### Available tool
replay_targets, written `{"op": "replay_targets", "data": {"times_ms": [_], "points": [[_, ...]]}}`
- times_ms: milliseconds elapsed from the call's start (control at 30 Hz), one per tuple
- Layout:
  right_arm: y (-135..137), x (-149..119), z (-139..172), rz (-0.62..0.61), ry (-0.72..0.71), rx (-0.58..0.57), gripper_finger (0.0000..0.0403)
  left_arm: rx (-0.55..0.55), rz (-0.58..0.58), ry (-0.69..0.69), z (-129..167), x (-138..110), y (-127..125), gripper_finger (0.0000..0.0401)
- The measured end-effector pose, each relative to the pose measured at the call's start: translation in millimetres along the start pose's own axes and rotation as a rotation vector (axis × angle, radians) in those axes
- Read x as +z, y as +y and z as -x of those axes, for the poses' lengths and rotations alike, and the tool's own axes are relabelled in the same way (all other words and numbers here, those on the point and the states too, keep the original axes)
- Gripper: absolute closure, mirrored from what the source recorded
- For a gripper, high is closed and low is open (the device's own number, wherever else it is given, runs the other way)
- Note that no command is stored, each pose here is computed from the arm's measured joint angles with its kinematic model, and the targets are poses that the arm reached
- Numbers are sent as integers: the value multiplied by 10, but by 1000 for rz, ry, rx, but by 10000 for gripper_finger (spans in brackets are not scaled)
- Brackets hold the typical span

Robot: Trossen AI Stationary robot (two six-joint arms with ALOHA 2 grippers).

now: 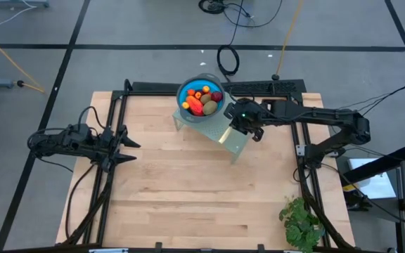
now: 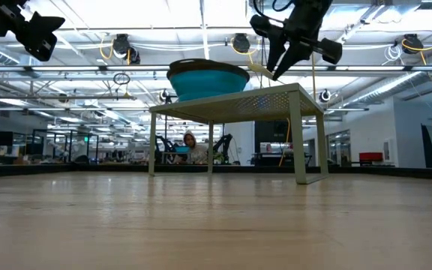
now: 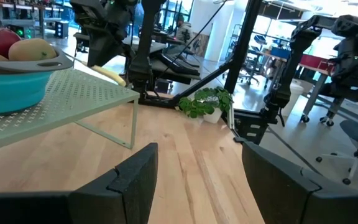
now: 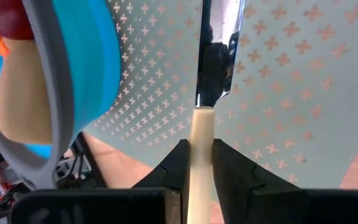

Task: Pick & Place Fruit
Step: Put the yellow table knife on the shelf

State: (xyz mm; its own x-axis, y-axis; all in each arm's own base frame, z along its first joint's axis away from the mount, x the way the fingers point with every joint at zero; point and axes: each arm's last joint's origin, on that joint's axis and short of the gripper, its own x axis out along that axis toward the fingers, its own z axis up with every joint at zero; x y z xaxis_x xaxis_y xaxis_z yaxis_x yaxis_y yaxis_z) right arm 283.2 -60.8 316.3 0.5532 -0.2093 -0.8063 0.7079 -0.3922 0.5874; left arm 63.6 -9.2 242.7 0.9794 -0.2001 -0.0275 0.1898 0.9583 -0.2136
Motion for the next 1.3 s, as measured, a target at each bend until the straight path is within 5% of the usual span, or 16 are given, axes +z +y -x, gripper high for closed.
{"op": "replay_targets", "data": {"times_ms": [1300], "points": [[-126, 74, -377, -65, 39, -49, 357, -2, 6, 1, 0, -1, 0, 166]]}}
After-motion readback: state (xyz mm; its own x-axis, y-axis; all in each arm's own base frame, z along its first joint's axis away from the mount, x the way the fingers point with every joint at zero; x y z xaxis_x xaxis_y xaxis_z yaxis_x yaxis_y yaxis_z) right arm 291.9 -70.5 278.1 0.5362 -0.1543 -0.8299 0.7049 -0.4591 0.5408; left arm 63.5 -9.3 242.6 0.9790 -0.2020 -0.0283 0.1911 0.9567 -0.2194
